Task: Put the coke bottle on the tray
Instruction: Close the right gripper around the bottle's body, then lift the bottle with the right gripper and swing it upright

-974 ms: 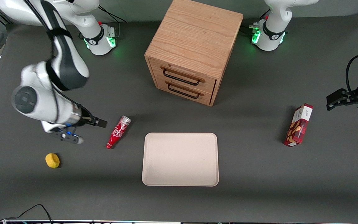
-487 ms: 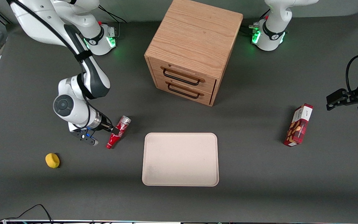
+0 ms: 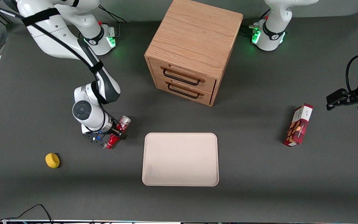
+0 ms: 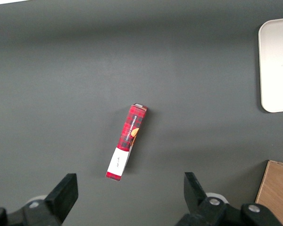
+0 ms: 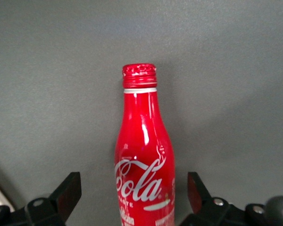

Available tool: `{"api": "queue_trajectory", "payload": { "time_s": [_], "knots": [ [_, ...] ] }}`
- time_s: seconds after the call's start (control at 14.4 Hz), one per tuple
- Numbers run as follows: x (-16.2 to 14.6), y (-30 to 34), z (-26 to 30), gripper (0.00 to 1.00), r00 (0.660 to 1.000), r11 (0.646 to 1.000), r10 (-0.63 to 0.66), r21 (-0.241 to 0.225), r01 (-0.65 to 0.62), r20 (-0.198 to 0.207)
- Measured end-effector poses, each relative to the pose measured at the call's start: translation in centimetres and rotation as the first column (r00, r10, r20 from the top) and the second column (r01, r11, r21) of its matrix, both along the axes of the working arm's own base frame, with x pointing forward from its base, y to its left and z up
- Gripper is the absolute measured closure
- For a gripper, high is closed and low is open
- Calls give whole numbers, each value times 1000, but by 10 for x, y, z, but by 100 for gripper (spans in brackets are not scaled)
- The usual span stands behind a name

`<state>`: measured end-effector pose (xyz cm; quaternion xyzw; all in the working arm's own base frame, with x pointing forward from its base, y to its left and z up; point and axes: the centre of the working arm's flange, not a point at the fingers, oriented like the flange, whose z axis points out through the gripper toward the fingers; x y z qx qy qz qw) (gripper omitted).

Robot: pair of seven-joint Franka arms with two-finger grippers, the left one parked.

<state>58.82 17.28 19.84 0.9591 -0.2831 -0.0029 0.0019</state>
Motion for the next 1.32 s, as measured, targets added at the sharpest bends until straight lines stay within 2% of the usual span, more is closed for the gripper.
{"api": "queue_trajectory", "payload": {
  "time_s": [0.28, 0.56, 0.9, 1.04, 1.18, 1.32],
  "knots": [
    [-2, 5, -8, 2, 1000, 1000, 7, -8, -7, 2],
    [-3, 6, -10, 44, 1000, 999, 30, -31, -29, 9],
    [-3, 7, -9, 44, 999, 999, 34, -34, -34, 10],
    [-2, 6, -5, 44, 999, 999, 33, -43, -33, -6],
    [5, 2, 25, 44, 1000, 998, 27, -57, -27, -17],
    [15, -7, 90, 44, 999, 997, 33, -74, -34, -15]
  ]
}}
